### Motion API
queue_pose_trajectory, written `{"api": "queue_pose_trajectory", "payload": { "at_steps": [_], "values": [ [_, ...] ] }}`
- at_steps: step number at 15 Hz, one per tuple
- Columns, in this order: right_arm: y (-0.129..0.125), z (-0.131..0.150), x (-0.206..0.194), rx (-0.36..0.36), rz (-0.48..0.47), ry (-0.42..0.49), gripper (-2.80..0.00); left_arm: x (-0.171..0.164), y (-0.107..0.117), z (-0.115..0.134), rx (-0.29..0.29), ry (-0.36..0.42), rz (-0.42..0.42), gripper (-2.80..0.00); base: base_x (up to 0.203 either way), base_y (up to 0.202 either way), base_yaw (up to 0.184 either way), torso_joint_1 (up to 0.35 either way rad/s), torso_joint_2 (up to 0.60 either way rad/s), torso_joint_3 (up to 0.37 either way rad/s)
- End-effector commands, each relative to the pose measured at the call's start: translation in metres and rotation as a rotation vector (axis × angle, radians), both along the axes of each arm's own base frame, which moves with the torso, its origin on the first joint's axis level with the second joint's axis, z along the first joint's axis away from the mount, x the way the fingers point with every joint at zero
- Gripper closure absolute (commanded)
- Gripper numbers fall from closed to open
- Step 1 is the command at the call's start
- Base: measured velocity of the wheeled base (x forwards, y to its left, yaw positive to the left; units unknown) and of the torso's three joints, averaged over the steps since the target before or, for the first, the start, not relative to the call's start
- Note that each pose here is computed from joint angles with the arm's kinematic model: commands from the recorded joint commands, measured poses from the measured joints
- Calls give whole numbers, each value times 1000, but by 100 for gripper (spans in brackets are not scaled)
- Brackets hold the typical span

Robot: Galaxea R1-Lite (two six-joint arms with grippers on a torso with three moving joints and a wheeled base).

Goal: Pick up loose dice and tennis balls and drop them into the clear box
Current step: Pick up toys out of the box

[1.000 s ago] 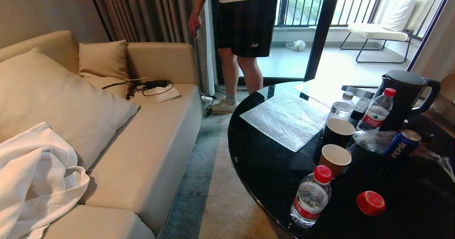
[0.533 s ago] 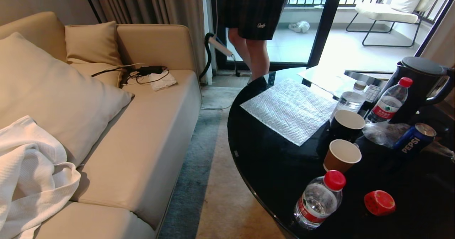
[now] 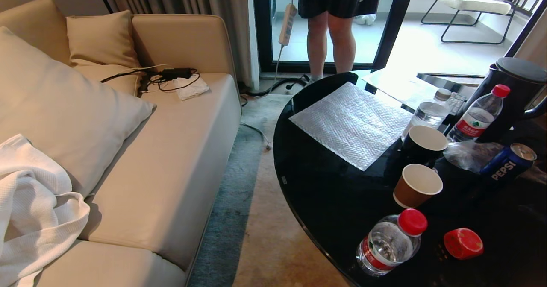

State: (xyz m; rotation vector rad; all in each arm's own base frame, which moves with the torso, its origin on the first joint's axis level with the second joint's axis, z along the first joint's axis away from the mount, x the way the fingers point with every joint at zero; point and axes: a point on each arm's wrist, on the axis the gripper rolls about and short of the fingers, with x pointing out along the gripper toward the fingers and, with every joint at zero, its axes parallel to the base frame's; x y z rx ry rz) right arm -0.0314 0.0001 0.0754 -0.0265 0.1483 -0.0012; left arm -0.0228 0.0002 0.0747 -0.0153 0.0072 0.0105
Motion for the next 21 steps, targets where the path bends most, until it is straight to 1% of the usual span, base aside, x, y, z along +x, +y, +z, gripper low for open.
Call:
{"api": "queue_pose_trajectory", "payload": {
  "at_steps": [1,6,12,14,18,21],
  "values": [
    [0,0,0,1,-2,2,0,0,0,0,1,3,0,0,0,0,0,0,0,0],
    [0,0,0,1,-2,2,0,0,0,0,0,0,0,0,0,0,-13,0,0,0],
    [0,0,0,0,-2,-1,0,0,0,0,0,0,0,0,1,7,-143,3,4,-1],
    [0,0,0,1,-2,3,0,0,0,0,0,2,0,0,5,6,-85,3,4,1],
    [0,0,0,1,-2,2,0,0,0,0,0,2,0,0,0,0,0,3,2,-8],
    [0,0,0,1,-2,4,0,0,0,0,0,4,0,0,0,0,0,2,3,-126]
  ]
}}
